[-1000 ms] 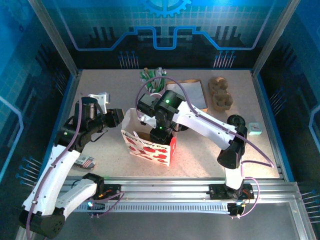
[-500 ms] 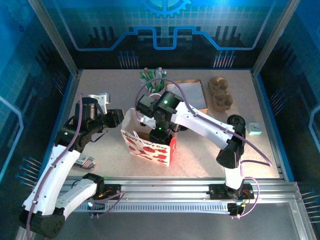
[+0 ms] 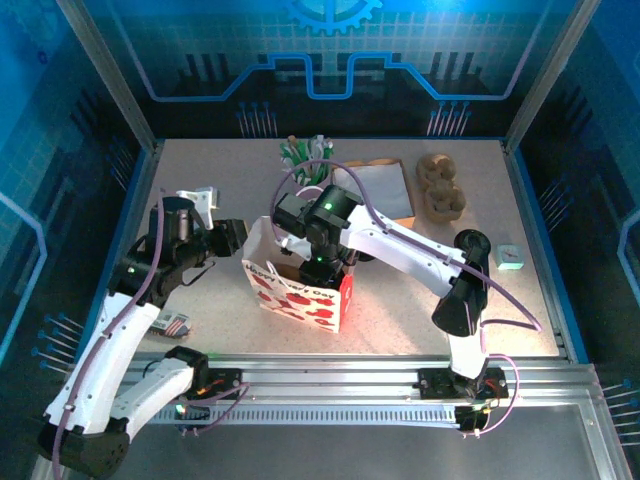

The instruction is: Pack the takeout coffee

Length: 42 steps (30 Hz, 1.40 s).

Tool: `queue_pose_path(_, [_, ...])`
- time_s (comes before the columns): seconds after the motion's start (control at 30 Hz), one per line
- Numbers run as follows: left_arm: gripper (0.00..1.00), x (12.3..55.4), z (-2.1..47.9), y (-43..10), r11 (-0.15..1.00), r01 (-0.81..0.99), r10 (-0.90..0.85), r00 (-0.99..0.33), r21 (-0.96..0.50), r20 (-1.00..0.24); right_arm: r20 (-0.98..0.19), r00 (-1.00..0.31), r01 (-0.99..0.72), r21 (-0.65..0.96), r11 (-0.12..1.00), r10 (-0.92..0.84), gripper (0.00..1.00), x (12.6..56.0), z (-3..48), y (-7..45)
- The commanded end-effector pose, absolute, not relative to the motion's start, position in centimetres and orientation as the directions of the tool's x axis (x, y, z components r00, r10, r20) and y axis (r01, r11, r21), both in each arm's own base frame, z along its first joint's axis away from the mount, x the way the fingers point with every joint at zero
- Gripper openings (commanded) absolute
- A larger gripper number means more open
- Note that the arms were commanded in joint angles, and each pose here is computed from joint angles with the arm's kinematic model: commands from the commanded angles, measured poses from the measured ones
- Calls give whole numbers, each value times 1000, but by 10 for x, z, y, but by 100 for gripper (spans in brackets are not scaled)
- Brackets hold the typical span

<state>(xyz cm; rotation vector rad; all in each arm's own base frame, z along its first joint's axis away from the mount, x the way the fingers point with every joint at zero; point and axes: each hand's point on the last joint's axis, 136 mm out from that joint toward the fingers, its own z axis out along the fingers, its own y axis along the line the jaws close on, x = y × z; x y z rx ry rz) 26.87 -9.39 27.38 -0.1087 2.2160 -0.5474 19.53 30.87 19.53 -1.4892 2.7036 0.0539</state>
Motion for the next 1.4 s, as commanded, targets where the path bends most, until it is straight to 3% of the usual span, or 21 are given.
queue_pose_path(0.0, [38,271,274,-90,913,112,-241,-631,-393,-737,-54,-539,-843,26,538,-841,41,196,192,305])
queue_pose_path(1.37, [38,271,269,-89,917,112,-231,-636,-384,-737,-63,-566,-824,37,565,-822,40,206,177,304])
